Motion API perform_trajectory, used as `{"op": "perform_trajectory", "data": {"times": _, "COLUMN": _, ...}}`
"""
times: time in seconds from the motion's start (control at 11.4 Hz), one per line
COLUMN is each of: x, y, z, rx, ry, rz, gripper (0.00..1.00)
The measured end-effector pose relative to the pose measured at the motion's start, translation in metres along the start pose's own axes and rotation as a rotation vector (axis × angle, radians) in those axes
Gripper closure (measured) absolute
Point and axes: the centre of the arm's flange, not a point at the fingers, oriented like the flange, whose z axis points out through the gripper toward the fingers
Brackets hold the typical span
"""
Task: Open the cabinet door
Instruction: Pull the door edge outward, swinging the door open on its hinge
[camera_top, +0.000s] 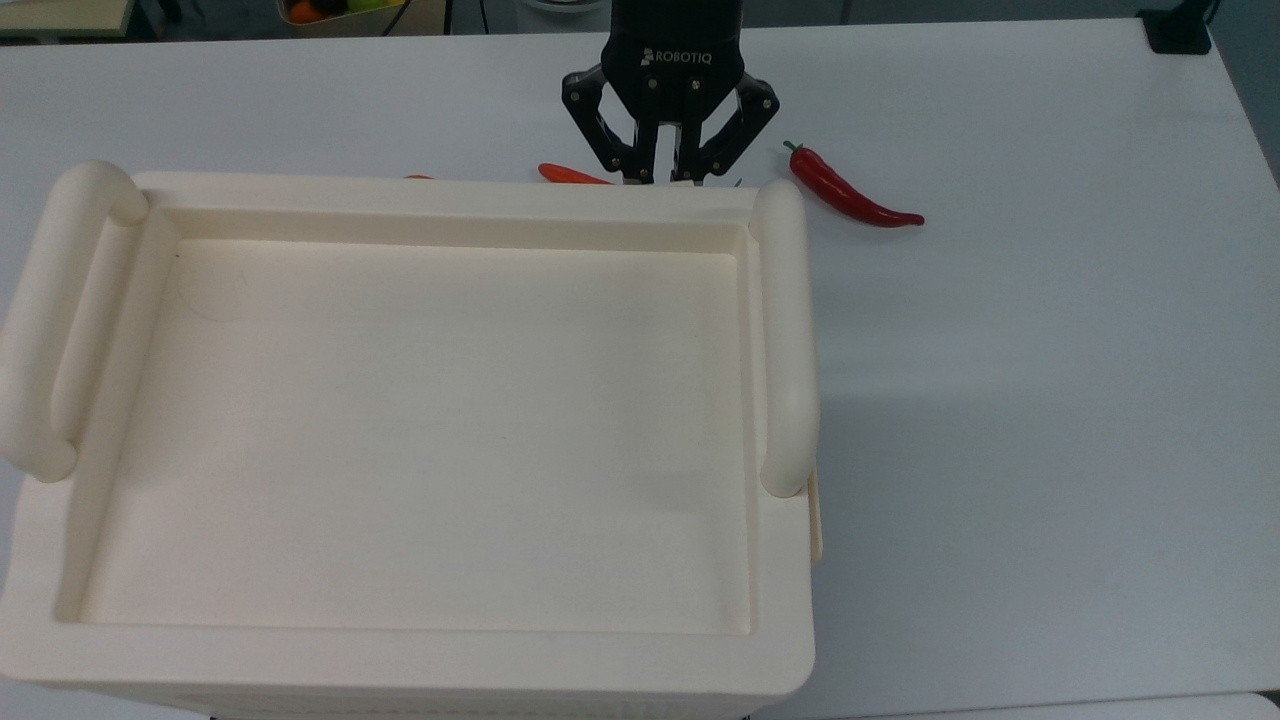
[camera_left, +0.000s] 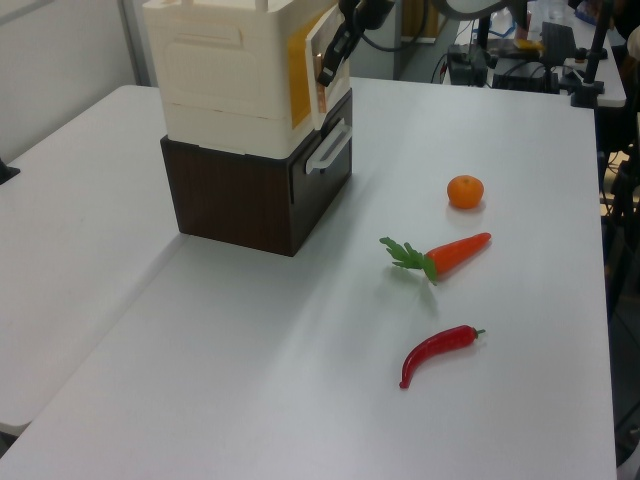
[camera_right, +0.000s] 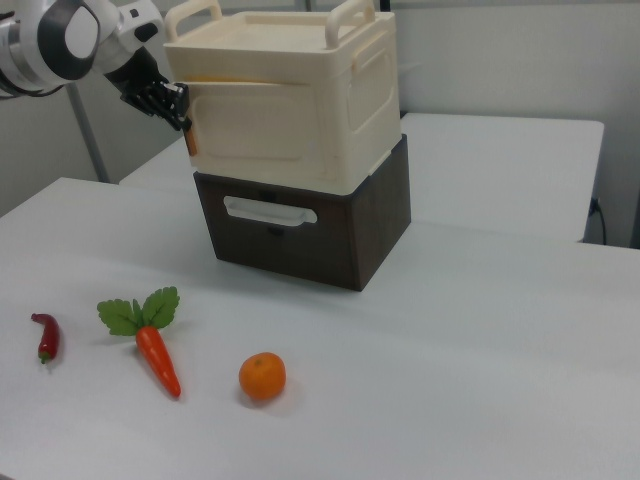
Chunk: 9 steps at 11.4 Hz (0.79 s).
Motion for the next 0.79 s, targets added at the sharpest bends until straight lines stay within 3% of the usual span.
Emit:
{"op": "perform_trajectory", "data": {"times": 0.18, "x": -0.002, "y": 0.010, "z": -0.010, "rx": -0.012, "ry": -0.023, "rz": 0.012, "gripper": 0.58}}
{"op": "perform_trajectory", "data": {"times": 0.35, "x": -0.005, "y": 0.019, "z": -0.025, "rx": -0.023, "ry": -0.048, "rz": 0.024, "gripper": 0.27}}
{"op": "perform_trajectory", "data": {"times": 0.53, "x": -0.004, "y": 0.025, "z": -0.046, "rx": -0.022, "ry": -0.025, "rz": 0.033, "gripper": 0.00}}
{"op": "perform_trajectory", "data": {"times": 0.79, "x": 0.006, "y": 0.033, "z": -0.078, "rx": -0.009, "ry": 0.041, "rz": 0.053, "gripper": 0.00}}
